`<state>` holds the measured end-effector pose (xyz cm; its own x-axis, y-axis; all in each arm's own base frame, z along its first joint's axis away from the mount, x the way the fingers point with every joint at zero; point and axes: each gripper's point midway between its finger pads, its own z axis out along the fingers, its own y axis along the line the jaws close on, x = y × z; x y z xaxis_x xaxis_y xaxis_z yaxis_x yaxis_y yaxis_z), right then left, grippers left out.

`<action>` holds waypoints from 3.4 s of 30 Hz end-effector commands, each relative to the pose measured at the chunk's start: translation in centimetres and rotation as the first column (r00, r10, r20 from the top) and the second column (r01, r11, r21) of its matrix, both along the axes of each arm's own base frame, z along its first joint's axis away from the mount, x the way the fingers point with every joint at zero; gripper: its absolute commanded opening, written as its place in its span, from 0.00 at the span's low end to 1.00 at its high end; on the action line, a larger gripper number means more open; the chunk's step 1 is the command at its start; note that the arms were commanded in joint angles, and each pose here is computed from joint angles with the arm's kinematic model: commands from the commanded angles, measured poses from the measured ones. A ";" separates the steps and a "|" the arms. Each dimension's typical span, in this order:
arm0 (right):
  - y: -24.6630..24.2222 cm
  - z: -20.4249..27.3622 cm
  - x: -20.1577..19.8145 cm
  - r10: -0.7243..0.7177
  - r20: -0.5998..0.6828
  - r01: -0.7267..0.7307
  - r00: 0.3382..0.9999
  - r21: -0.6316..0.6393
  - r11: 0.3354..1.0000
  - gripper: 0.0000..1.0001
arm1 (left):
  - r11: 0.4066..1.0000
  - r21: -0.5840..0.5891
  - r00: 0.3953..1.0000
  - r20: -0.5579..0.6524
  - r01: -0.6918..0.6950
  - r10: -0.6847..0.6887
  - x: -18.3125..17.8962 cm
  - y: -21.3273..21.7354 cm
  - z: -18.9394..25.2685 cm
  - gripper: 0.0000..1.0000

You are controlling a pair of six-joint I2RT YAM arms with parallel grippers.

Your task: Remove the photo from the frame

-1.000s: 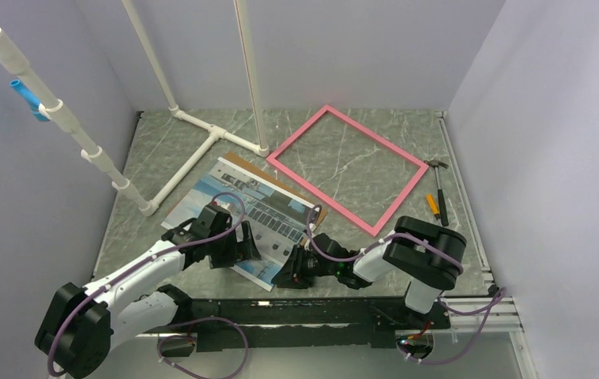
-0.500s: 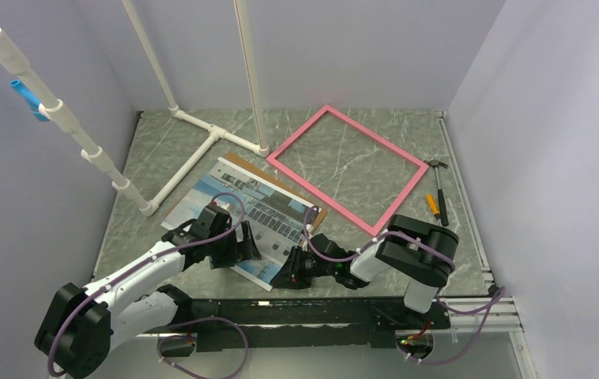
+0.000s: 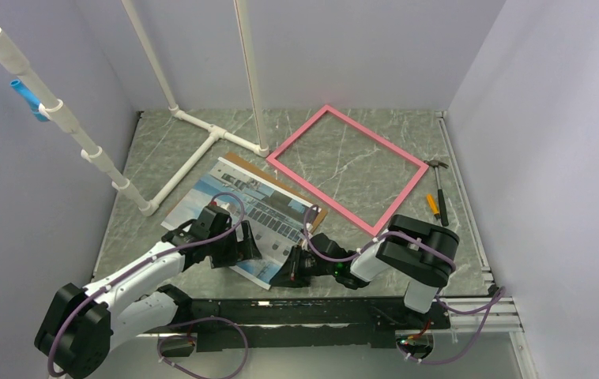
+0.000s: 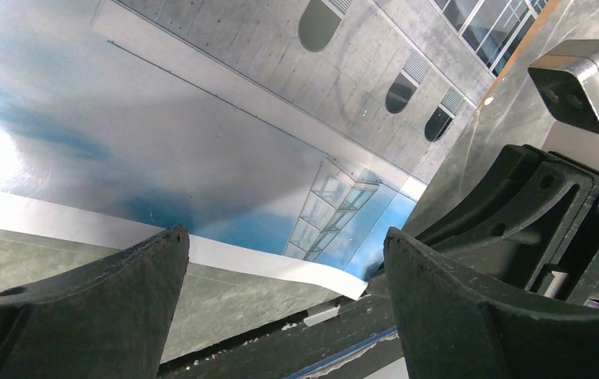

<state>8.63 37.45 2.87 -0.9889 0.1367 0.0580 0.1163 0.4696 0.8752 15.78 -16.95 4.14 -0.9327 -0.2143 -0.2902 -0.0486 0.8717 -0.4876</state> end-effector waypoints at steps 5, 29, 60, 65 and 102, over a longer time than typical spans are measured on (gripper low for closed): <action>1.4 2.2 0.7 -0.019 0.026 0.016 0.999 0.109 0.994 0.13 | 1.000 0.005 1.000 -0.017 -0.001 0.001 -0.7 0.3 -0.8 0.95; 1.6 0.8 1.5 -0.088 -0.061 0.095 0.994 0.122 0.988 0.06 | 1.000 -0.023 1.000 -0.013 -0.003 0.003 -0.9 0.1 -0.5 0.95; 1.0 -2.5 1.6 -0.158 -0.167 0.158 0.973 -0.012 0.987 0.14 | 0.998 -0.056 0.998 0.055 -0.002 0.005 -0.6 0.0 2.7 0.96; 0.8 -2.9 2.0 -0.176 -0.149 0.170 0.973 -0.052 0.984 0.00 | 0.999 -0.042 0.997 0.074 -0.004 0.007 -0.4 0.3 3.4 0.96; 0.0 8.2 -0.4 0.072 0.374 -0.118 0.925 0.103 0.988 0.00 | 0.998 -0.060 0.990 0.137 -0.008 0.016 1.1 -0.2 8.0 0.96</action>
<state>8.02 36.98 9.47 -0.9740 0.0702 -0.2155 -0.1797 0.3404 0.9229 15.93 -16.85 9.63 -0.9049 -0.2350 -0.3548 -0.0145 0.8503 -0.5261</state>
